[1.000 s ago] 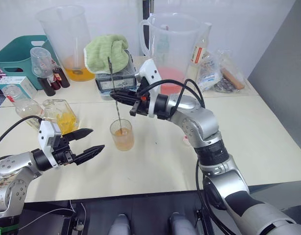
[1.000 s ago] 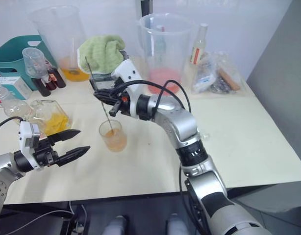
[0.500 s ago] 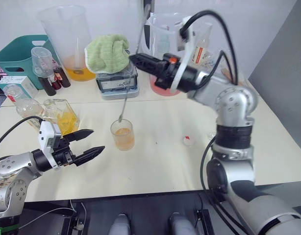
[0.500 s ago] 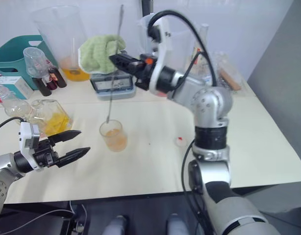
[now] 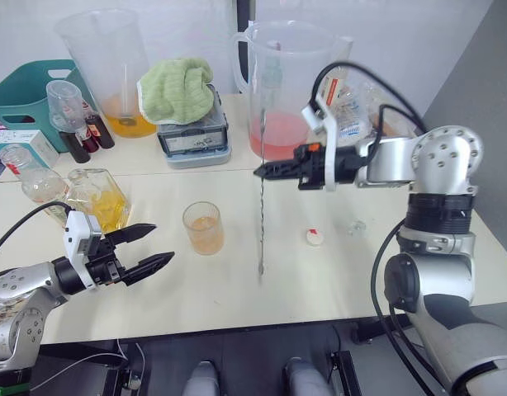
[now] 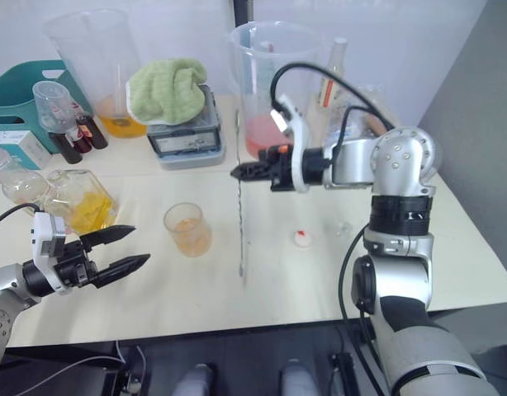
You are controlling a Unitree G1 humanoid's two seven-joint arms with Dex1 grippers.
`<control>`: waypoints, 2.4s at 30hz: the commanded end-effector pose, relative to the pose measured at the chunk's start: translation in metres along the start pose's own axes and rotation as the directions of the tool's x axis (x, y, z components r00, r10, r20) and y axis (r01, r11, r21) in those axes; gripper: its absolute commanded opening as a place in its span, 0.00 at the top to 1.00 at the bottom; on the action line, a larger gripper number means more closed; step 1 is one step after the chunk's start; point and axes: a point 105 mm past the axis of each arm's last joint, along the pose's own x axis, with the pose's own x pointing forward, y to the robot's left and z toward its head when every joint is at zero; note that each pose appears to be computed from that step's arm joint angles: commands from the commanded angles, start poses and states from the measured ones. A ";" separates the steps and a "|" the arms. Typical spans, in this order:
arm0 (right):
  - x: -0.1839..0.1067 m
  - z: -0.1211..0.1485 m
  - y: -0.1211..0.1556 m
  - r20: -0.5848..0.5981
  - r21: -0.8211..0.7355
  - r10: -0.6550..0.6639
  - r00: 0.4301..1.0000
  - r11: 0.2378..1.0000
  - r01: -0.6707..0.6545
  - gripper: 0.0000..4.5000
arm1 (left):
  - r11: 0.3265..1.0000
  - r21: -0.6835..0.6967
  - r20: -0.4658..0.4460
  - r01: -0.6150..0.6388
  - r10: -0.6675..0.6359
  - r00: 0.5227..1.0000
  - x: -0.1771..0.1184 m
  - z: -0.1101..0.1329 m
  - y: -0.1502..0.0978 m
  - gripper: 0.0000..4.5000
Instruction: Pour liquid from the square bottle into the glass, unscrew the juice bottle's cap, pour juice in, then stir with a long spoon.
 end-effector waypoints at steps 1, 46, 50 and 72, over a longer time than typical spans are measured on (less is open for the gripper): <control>0.012 -0.015 -0.020 -0.075 0.035 -0.100 0.992 0.994 0.103 1.00 | 0.999 0.041 0.001 0.019 -0.019 1.000 -0.001 0.004 -0.004 0.01; -0.156 -0.090 -0.063 0.484 -0.339 -0.293 0.825 0.806 0.485 0.01 | 0.923 -0.026 -0.090 -0.383 0.379 0.921 -0.106 -0.020 0.040 0.00; -0.171 -0.123 -0.084 0.414 -0.351 -0.357 0.837 0.786 0.509 0.01 | 0.906 -0.020 -0.113 -0.422 0.417 0.902 -0.118 -0.032 0.045 0.00; -0.190 -0.145 -0.113 0.396 -0.329 -0.415 0.819 0.768 0.549 0.01 | 0.884 0.045 -0.189 -0.465 0.464 0.865 -0.127 -0.046 0.039 0.00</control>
